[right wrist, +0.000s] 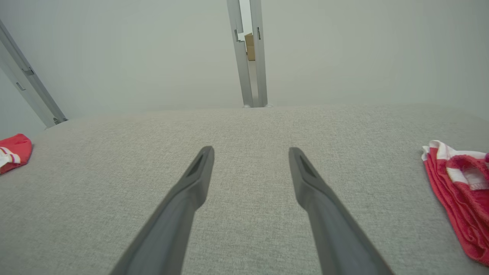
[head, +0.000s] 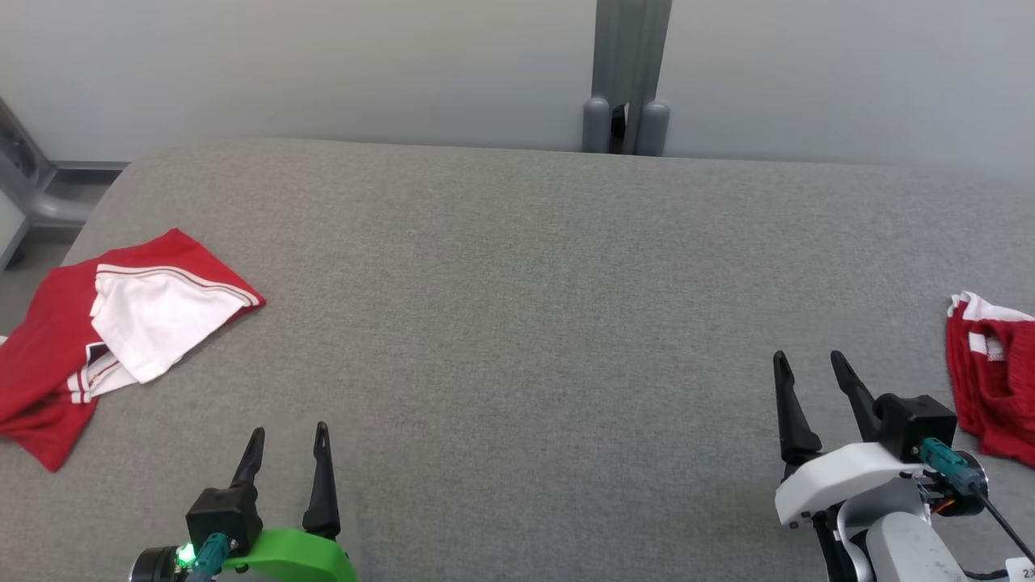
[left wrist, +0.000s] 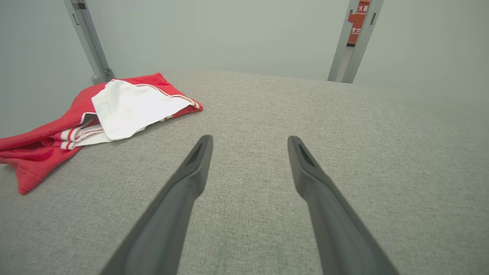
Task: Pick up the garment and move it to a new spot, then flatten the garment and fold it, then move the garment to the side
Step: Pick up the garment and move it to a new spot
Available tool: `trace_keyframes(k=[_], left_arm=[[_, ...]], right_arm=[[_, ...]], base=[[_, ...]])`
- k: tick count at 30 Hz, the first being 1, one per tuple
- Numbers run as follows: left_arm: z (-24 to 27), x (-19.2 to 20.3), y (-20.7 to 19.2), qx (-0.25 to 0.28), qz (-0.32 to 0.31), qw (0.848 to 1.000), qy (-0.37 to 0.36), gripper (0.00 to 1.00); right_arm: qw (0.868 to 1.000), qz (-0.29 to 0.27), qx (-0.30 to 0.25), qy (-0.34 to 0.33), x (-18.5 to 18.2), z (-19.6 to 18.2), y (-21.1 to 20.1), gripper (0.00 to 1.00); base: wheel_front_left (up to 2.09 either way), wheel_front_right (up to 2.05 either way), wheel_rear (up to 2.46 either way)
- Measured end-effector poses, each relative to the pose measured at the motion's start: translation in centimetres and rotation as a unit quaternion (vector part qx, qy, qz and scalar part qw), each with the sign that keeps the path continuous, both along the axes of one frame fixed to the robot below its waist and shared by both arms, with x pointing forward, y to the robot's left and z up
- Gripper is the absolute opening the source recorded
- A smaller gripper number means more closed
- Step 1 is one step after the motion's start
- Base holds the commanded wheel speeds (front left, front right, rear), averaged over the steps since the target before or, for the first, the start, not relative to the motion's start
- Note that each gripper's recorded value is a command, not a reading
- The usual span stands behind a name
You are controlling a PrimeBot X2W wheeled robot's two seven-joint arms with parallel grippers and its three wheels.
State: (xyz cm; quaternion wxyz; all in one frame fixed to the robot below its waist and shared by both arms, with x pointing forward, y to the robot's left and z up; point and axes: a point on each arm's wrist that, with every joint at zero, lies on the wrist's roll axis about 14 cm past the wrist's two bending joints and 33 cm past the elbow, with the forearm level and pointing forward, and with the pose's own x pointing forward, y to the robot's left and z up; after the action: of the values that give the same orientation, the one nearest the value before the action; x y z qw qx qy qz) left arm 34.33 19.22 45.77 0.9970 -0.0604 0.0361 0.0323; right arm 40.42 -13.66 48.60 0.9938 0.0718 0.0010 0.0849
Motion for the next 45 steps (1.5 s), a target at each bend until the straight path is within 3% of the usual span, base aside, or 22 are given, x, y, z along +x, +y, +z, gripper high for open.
trace_keyframes(k=[6,13,26,31,35,45], left_arm=[[-0.3,-1.4,2.3,0.000,0.038,0.999,0.005,1.00],[-0.9,-4.6,7.0,0.001,0.120,0.993,0.016,1.00],[-1.5,-14.3,15.0,-0.006,0.301,0.953,0.030,1.00],[-2.1,-15.1,15.5,-0.014,0.320,0.946,0.044,1.00],[-3.2,-14.7,15.2,-0.037,0.307,0.949,0.055,1.00],[-0.5,-7.9,18.2,-0.037,0.279,0.959,0.017,1.00]], right_arm=[[0.999,0.043,-0.001,0.010,0.6,-0.7,3.0,1.00],[0.990,0.137,-0.005,0.023,0.8,-1.6,9.7,1.00],[0.946,0.325,-0.007,0.021,-0.9,-1.6,23.0,1.00],[0.941,0.337,-0.005,0.032,-0.4,-2.6,24.1,1.00],[0.943,0.330,-0.011,0.039,0.2,-3.5,23.7,1.00],[0.953,0.301,-0.024,0.007,3.2,-3.2,22.3,1.00]], base=[[0.00,0.00,0.00],[0.00,0.00,0.00],[0.00,0.00,0.00],[0.00,0.00,0.00],[0.00,0.00,0.00],[0.00,0.00,0.00]])
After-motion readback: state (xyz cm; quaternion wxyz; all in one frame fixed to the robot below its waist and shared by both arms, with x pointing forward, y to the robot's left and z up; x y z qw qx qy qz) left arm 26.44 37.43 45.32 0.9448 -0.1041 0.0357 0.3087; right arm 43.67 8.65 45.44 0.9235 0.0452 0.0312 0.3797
